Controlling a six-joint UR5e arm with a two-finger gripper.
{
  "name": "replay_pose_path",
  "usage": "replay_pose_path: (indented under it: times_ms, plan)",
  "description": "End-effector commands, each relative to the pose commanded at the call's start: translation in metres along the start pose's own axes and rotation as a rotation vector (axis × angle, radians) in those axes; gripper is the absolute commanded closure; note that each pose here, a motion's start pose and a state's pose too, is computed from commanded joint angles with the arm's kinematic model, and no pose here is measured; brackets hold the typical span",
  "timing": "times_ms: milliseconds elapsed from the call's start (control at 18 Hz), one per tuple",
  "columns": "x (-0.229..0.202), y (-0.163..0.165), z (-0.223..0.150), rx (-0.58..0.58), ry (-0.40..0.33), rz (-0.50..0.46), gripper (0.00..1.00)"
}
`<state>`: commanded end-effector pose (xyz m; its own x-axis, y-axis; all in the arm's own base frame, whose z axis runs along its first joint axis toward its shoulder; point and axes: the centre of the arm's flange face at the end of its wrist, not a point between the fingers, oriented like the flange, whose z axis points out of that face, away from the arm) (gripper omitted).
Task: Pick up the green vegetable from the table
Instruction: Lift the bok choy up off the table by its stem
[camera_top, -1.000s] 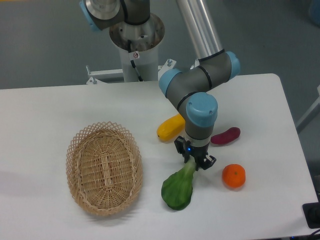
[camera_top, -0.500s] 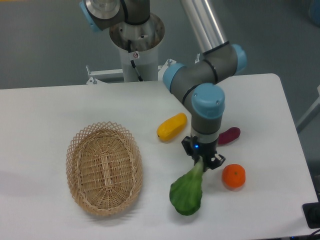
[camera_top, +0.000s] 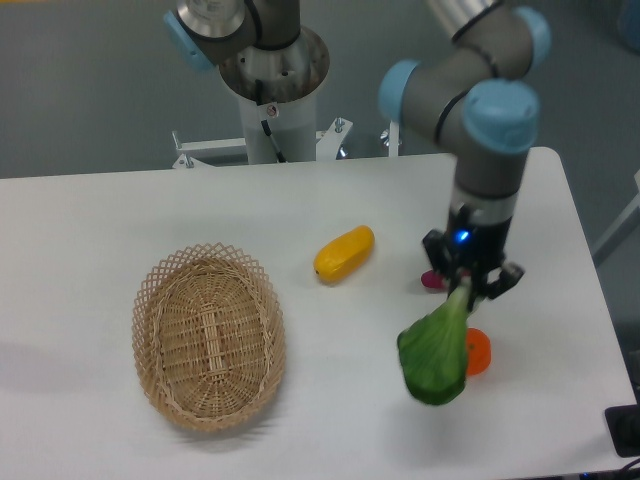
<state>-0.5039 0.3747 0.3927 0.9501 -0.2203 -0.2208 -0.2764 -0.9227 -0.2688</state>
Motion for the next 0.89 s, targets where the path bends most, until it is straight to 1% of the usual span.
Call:
replay_pose_path:
  times_ms: [222,556,889]
  plan:
    - [0.002,0.011,-0.016,-0.008,0.013,0.032,0.67]
    - [0.002,0.016,-0.022,-0.010,0.009,0.054,0.67]
    - [0.000,0.017,-0.025,-0.010,0.002,0.053,0.67]
